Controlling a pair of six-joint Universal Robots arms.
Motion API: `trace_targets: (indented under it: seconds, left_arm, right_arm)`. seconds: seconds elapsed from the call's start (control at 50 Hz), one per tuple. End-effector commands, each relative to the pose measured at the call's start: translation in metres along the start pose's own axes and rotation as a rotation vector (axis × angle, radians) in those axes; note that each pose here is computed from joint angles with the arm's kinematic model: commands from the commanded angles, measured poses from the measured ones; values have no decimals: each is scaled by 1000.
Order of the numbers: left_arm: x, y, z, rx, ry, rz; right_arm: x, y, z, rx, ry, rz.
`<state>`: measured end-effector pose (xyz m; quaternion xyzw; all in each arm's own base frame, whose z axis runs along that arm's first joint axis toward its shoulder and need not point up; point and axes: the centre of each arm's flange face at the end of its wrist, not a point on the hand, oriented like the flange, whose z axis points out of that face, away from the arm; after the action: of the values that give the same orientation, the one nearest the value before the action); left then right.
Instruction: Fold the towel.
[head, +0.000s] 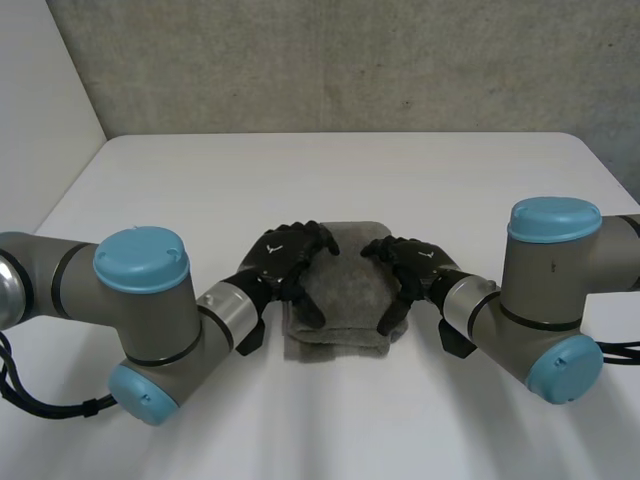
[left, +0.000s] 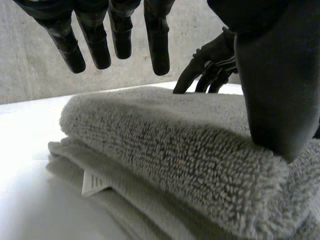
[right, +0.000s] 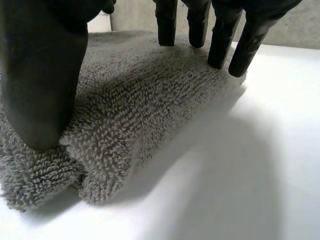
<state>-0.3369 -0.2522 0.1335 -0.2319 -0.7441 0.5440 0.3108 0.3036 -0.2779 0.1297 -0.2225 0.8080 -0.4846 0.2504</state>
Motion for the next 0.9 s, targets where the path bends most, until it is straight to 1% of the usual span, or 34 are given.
trace_targets:
  seconds: [0.02, 0.04, 0.06, 0.08, 0.1, 0.12, 0.14, 0.16, 0.18, 0.2, 0.22, 0.24, 0.26, 0.28, 0.3, 0.32, 0.34, 0.36, 0.38, 0.4, 0.44, 0.48, 0.6, 0.9]
  left_arm:
    - [-2, -11, -5, -3, -13, -5]
    - [-2, -12, -5, -3, -13, -5]
    - [0, -20, -8, 15, -11, 3]
    - [0, -20, -8, 15, -11, 3]
    - [2, -32, -10, 42, -9, 12]
    - [2, -44, -12, 72, -10, 16]
    - [2, -44, -13, 72, -10, 16]
    - [-2, -58, -15, 107, -21, 23]
    - [-8, -74, -18, 145, -37, 30]
    - [-8, -74, -18, 145, -37, 30]
    - [-16, -90, -22, 175, -59, 34]
    - [-16, -90, -22, 175, -59, 34]
    - [-23, -105, -28, 199, -84, 35]
    - [-28, -121, -35, 222, -105, 38]
    - [-28, -122, -35, 222, -106, 38]
    - [-31, -138, -42, 245, -123, 39]
    - [-34, -151, -49, 260, -141, 40]
    - [-34, -152, -49, 260, -141, 40]
    - [-36, -161, -56, 264, -162, 38]
    - [-36, -161, -56, 264, -162, 38]
    - [-37, -176, -70, 271, -209, 33]
    - [-37, -181, -76, 274, -232, 29]
    - [-37, -185, -86, 272, -295, 19]
    - [-37, -183, -88, 244, -308, 10]
  right_arm:
    - [-2, -13, -7, 28, 8, -6]
    - [-5, -25, -12, 60, 4, -16]
    - [-5, -25, -13, 60, 4, -16]
    - [-9, -38, -19, 95, 1, -31]
    - [-13, -50, -27, 124, 1, -41]
    - [-13, -50, -27, 124, 1, -41]
    - [-16, -60, -34, 149, 0, -48]
    - [-17, -69, -41, 174, 3, -53]
    - [-17, -70, -41, 174, 3, -53]
    - [-18, -79, -47, 201, 9, -58]
    - [-18, -79, -47, 202, 9, -58]
    - [-18, -89, -54, 230, 26, -59]
    - [-18, -98, -62, 262, 52, -61]
    - [-18, -98, -62, 262, 53, -61]
    - [-16, -106, -69, 291, 97, -59]
    - [-13, -115, -77, 323, 146, -58]
    - [-13, -115, -77, 323, 147, -58]
    - [-11, -123, -84, 356, 189, -57]
    - [-11, -123, -84, 357, 190, -57]
    - [-9, -131, -91, 386, 225, -56]
    - [-7, -137, -97, 410, 250, -52]
    - [-3, -145, -105, 438, 272, -54]
    - [1, -148, -107, 449, 286, -57]
    - [0, -150, -111, 466, 287, -64]
